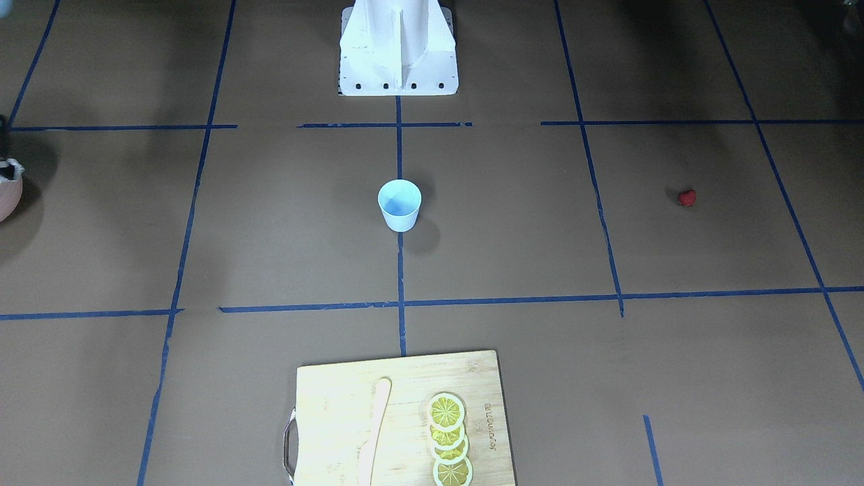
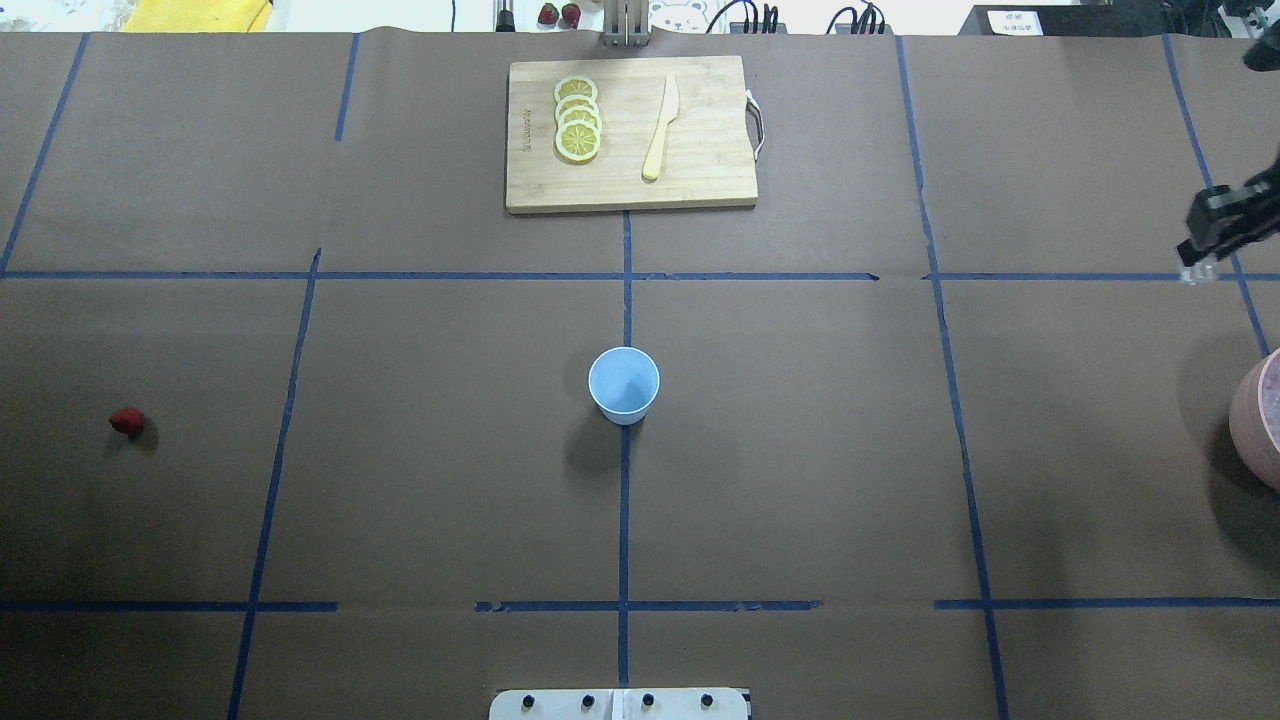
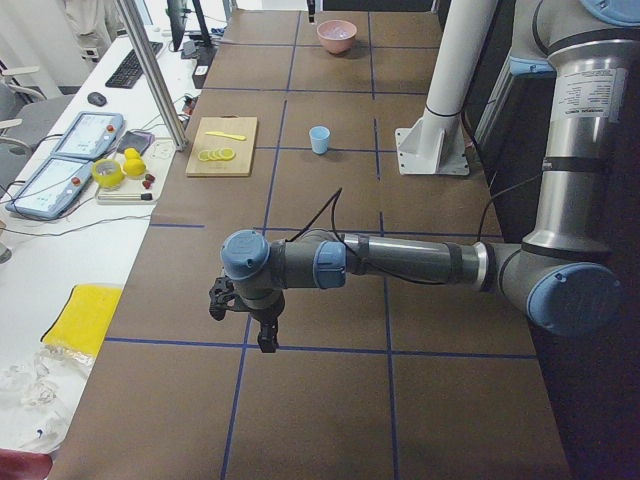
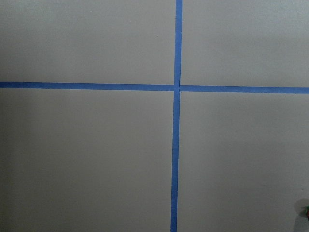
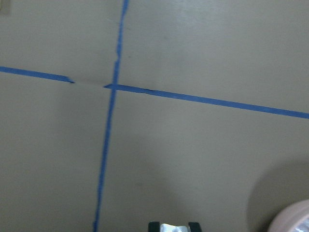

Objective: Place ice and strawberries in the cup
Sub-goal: 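Carry an ice cube in the right gripper toward the blue cup, then lower the right gripper over the blue cup and release the ice cube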

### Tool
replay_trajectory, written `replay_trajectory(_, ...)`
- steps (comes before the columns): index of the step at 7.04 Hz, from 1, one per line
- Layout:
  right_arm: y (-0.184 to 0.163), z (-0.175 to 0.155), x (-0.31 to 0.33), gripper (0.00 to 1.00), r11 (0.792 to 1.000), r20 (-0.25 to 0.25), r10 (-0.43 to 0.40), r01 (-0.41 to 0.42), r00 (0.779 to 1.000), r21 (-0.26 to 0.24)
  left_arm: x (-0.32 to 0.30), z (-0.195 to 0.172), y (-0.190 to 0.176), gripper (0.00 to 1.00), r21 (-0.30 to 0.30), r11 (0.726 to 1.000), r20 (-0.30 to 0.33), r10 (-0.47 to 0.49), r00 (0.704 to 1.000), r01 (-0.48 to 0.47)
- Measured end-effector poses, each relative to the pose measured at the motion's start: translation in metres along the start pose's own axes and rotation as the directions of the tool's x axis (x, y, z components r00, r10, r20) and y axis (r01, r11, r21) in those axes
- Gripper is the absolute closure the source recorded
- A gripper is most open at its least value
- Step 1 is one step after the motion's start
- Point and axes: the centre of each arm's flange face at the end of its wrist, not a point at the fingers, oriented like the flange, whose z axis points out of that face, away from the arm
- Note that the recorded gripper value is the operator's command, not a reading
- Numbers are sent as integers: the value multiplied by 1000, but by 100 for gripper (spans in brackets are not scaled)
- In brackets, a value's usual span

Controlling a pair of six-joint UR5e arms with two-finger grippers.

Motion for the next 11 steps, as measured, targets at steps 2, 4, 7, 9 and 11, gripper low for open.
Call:
replay_trajectory(2, -4, 22, -142, 97, 998, 35, 52, -50, 998, -34, 4, -4, 0, 0, 7, 1000, 0, 8, 1000, -8)
replay_trajectory(4, 8, 50, -279, 97, 993, 25, 116, -115, 993, -42, 5, -4, 2, 0, 6, 1000, 0, 6, 1000, -6)
replay_trajectory(7, 12, 80, -437, 97, 979, -6, 200, -200, 980, -26, 3, -3, 6, 0, 3, 1000, 0, 3, 1000, -3)
replay_trajectory(9, 8, 98, -470, 97, 978, -4, 208, -208, 978, -7, 2, -2, 7, 0, 2, 1000, 0, 2, 1000, -2)
replay_trajectory(11, -4, 117, -474, 97, 977, -13, 210, -210, 978, 24, 2, -2, 7, 0, 2, 1000, 0, 2, 1000, -2)
